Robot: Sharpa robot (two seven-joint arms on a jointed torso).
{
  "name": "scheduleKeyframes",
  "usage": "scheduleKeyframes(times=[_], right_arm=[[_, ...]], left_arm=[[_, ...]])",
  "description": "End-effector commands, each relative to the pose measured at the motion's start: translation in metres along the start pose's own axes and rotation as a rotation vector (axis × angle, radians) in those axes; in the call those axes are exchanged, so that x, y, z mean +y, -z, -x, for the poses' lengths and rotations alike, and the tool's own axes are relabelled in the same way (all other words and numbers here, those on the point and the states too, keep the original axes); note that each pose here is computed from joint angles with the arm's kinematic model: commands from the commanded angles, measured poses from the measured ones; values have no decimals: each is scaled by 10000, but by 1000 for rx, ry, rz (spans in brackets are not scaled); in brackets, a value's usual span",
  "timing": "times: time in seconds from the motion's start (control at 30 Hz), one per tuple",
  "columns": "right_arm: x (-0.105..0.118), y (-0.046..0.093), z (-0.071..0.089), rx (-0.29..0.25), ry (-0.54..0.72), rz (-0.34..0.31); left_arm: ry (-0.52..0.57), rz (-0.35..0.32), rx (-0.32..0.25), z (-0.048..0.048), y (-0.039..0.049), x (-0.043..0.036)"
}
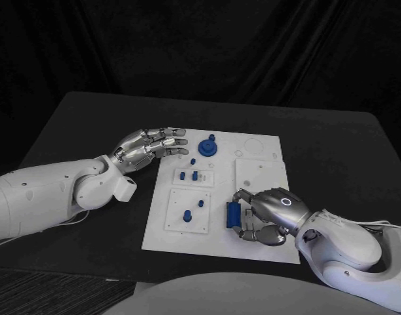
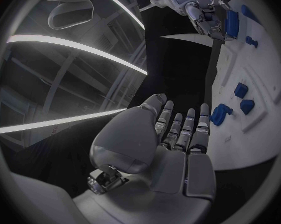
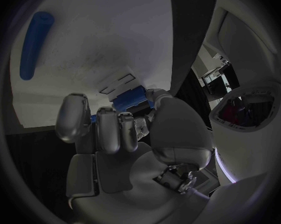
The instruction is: Assemble the parts on the task board
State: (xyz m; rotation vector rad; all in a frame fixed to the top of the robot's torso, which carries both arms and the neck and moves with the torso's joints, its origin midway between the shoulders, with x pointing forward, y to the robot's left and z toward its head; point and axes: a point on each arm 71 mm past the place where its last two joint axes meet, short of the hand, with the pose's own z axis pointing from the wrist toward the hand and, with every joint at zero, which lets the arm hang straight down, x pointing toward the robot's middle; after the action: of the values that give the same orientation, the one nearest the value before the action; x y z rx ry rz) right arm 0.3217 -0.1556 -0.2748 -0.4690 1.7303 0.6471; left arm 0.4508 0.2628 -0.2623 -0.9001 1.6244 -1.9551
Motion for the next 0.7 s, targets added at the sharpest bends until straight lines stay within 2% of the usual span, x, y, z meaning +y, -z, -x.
scheduleKeyframes(times=[0.03,0.23,0.43,0.53,0.7], right_arm=[[-26,10,-40,29,16,-37],[-13,13,-31,18,25,-30],[-6,33,-2,-14,27,-19],[-1,54,23,-38,21,-12],[9,124,109,-123,-10,8]], left_arm=[[18,-16,11,-19,-8,-5],[20,-14,12,-23,-7,-2],[21,-12,13,-28,-7,1],[22,-12,14,-31,-6,2],[22,-12,14,-33,-1,0]])
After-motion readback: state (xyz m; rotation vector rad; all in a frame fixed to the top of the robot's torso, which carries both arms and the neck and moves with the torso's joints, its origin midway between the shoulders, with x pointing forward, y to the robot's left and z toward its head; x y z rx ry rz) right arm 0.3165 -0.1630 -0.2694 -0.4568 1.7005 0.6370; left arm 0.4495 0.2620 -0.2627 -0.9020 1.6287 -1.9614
